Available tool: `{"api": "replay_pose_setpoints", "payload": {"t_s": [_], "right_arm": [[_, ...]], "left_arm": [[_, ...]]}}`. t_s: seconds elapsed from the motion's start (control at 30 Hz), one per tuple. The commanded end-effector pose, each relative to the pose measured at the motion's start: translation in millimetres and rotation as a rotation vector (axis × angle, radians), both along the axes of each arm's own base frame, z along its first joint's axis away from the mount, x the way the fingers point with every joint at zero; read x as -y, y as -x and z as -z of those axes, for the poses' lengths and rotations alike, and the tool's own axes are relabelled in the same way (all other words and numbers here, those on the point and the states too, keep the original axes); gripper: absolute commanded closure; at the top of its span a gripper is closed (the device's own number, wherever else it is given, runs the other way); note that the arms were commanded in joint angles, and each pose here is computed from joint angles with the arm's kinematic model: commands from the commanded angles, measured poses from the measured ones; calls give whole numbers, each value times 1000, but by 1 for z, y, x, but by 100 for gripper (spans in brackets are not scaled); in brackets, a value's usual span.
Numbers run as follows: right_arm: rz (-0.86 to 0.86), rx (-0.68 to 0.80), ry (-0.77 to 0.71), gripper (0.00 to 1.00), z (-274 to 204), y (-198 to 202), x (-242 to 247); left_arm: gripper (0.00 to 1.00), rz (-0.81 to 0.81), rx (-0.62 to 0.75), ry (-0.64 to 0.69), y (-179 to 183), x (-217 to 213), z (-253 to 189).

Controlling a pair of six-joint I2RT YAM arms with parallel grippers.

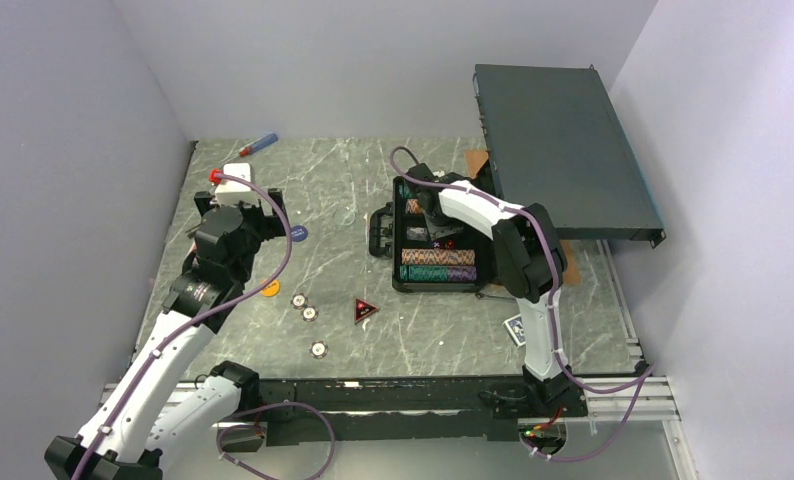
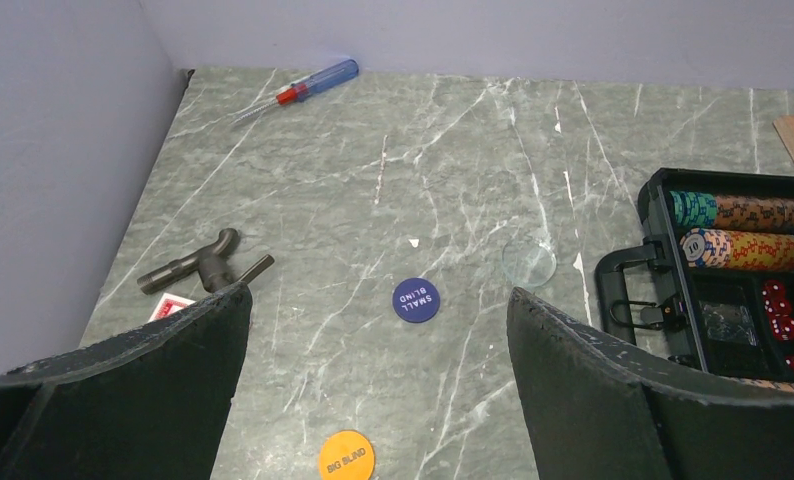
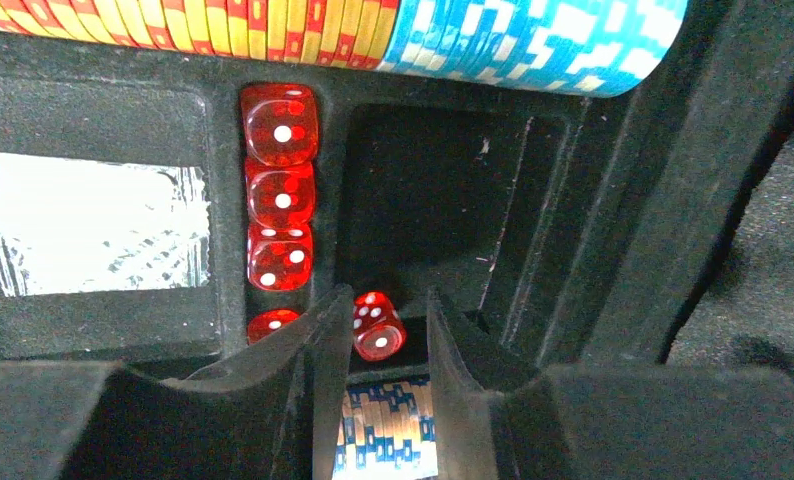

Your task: Pack up texas hold em set

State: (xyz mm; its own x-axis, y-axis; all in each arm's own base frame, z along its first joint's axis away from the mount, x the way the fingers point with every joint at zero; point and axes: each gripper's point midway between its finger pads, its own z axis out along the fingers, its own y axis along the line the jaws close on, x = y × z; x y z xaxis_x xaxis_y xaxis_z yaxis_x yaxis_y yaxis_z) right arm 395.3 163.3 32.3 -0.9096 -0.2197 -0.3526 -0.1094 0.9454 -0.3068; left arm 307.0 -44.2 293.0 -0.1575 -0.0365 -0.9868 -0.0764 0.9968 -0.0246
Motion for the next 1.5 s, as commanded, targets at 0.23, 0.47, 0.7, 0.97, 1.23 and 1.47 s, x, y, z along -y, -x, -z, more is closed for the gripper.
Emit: {"api": "replay_pose_setpoints", "payload": {"t_s": [0.23, 0.47, 0.7, 0.97, 1.23, 1.47], "right_arm": [[5, -32, -18, 62, 9, 6, 6], [16, -67, -64, 61, 17, 13, 5], [23, -103, -97, 65, 25, 23, 5], [20, -99, -96, 78, 27, 25, 6], [3, 25, -31, 91, 4, -10, 7], [-10, 75, 20, 87, -27, -24, 11]], "left_arm": [[1, 14, 55, 38, -3, 5, -17], [1, 17, 52, 39, -4, 5, -17], [1, 16, 49, 36, -4, 5, -16], [1, 19, 45, 38, -5, 6, -16], [1, 18, 39, 37, -6, 6, -14], [1, 18, 31, 36, -6, 7, -12]]}}
